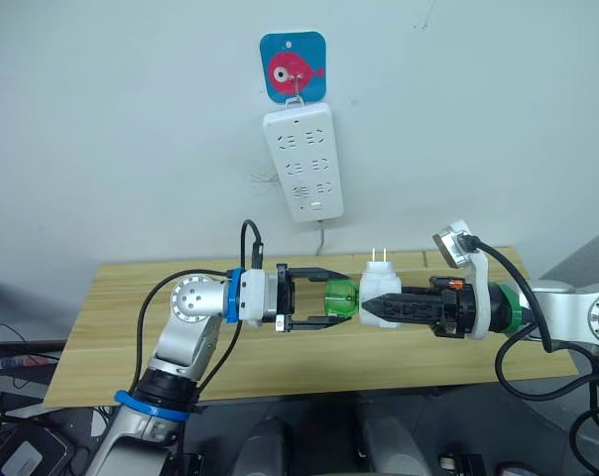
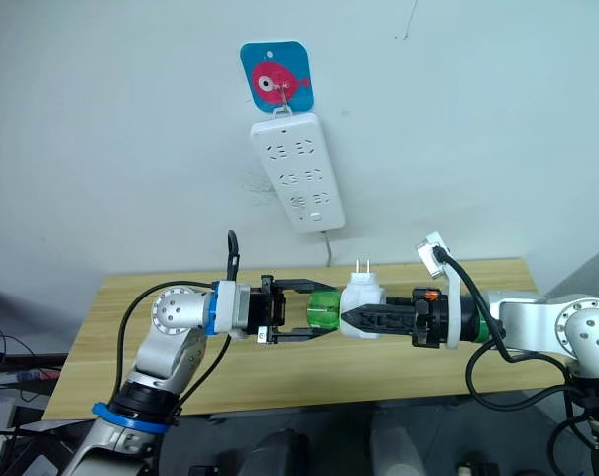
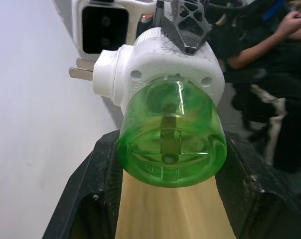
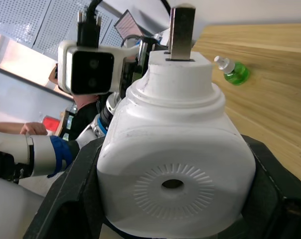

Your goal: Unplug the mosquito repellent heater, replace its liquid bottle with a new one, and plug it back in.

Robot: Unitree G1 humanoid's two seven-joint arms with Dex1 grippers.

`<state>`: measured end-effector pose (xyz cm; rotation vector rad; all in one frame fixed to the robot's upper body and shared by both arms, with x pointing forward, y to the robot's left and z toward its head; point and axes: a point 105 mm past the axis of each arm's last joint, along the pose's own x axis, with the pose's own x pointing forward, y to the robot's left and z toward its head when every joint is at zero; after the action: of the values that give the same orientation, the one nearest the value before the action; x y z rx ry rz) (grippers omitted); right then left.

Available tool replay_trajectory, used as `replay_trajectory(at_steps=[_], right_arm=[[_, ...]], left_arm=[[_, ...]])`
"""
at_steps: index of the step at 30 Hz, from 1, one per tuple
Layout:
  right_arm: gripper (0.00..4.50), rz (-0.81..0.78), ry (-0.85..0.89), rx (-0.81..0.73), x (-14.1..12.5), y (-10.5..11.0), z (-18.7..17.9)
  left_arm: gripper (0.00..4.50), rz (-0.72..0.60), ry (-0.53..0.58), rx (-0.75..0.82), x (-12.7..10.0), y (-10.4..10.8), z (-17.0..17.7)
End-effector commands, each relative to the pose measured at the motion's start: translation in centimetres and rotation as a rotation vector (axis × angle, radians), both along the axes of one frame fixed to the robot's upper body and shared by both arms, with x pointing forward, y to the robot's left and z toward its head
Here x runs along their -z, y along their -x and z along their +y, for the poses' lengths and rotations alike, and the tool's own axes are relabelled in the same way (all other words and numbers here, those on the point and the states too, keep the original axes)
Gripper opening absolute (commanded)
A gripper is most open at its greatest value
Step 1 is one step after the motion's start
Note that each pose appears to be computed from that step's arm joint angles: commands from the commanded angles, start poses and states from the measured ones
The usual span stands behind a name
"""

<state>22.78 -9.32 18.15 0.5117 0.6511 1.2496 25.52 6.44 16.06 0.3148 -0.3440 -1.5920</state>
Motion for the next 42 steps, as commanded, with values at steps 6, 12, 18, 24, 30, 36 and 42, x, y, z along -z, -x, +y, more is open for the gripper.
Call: replay_trajectory(at_steps=[6, 12, 18, 24, 30, 36, 42], right_arm=[[3.03, -0.050, 0.044, -0.066, 0.2, 1.2, 0.0], [3.03, -0.045, 0.032, -0.046, 0.2, 1.0, 0.0], [3.03, -0.019, 0.008, -0.001, 0.0, 0.5, -0.5], [3.03, -0.012, 0.014, 0.015, 0.1, 0.3, -0.8], [3.03, -0.014, 0.009, 0.015, 0.0, 0.2, -0.7], [3.03, -0.016, 0.006, 0.009, -0.1, 0.2, -0.4], [3.03, -0.018, 0.006, 0.010, -0.1, 0.2, -0.3]], left_arm=[[2.26, 0.900, -0.275, 0.148, -2.1, 1.6, 1.3], [2.26, 0.863, -0.247, 0.136, -2.5, 1.4, 1.2], [3.76, 0.489, -0.229, 0.037, -0.1, 1.0, 1.4], [4.38, 0.146, -0.173, -0.070, 2.6, 0.5, 2.7], [4.38, -0.158, 0.021, -0.141, 1.2, -0.4, 1.9], [4.38, -0.282, 0.089, -0.040, 0.4, 0.8, 0.2], [3.82, -0.254, 0.083, 0.013, 0.2, 1.2, -0.5]])
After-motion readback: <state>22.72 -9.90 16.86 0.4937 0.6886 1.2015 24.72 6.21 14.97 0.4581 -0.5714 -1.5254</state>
